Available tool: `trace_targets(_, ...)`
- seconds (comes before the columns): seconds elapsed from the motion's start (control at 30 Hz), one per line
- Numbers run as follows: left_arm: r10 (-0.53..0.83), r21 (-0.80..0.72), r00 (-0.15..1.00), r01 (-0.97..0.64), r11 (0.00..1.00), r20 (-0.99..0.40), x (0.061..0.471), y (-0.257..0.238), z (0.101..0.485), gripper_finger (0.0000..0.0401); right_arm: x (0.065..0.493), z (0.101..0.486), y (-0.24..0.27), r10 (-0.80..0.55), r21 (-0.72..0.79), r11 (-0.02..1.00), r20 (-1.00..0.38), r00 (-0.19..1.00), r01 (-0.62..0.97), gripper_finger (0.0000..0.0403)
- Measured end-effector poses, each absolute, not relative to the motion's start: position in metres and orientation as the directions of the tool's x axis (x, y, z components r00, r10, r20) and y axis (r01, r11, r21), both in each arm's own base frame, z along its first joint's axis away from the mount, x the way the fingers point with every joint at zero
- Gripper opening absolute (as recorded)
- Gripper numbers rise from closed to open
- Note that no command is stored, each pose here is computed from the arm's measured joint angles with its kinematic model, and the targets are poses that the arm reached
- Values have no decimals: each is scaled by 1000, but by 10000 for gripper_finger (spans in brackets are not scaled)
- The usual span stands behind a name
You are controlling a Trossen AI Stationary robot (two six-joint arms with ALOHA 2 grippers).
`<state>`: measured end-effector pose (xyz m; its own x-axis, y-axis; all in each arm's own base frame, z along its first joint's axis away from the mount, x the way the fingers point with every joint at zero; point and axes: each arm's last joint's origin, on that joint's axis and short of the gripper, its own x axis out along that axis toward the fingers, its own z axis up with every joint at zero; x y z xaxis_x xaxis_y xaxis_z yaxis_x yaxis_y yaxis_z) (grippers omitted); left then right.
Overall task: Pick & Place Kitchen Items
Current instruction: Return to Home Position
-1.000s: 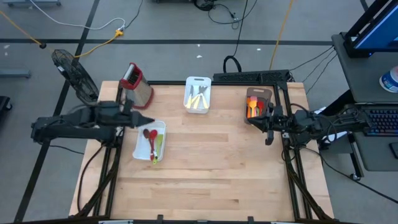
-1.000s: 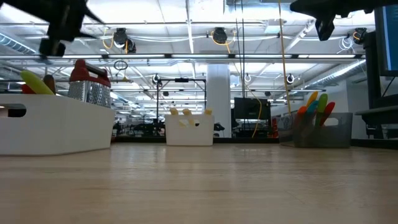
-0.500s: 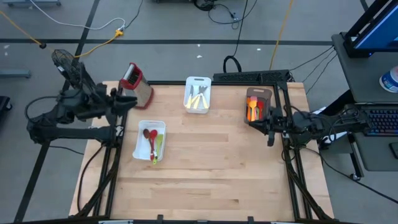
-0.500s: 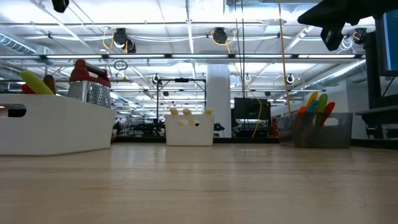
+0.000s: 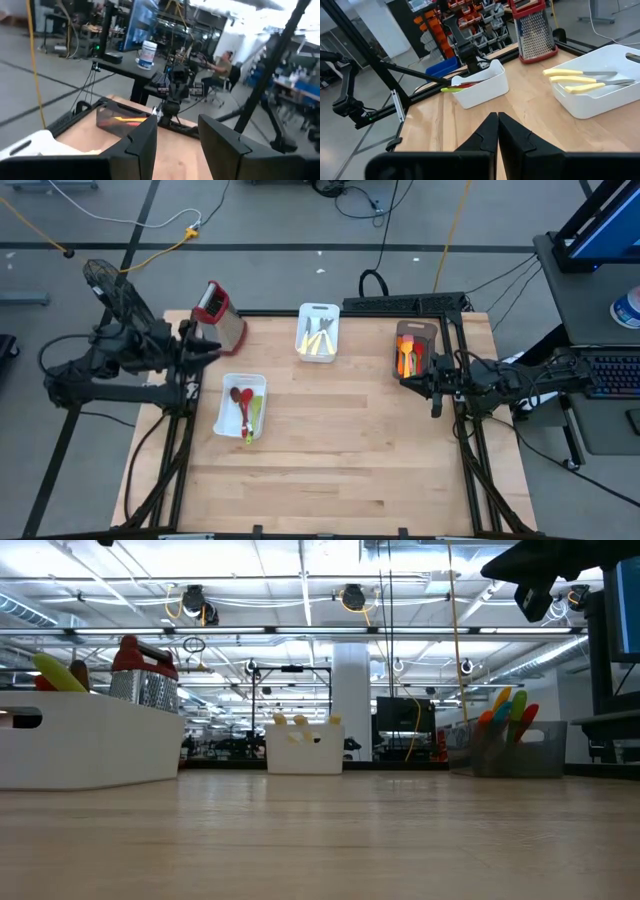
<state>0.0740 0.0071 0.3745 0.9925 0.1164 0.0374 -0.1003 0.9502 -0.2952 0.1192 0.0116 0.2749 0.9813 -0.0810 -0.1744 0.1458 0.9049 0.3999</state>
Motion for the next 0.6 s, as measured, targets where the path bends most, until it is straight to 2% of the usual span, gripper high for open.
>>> trace_targets(0.23, 58, -161, 998, -55, 985, 17, 73, 3, 372, 150, 119, 275, 12, -82, 400, 905, -173, 982, 146, 8)
trace_targets(0.4, 38, -148, 999, -38, 988, 0, 63, 1, 368, 150, 120, 276, 12, -83, 372, 918, -160, 984, 138, 7)
trace_targets(0.6, 29, -147, 999, -23, 989, 38, 47, 1, 357, 150, 121, 285, 12, -82, 328, 939, -75, 994, 102, 9)
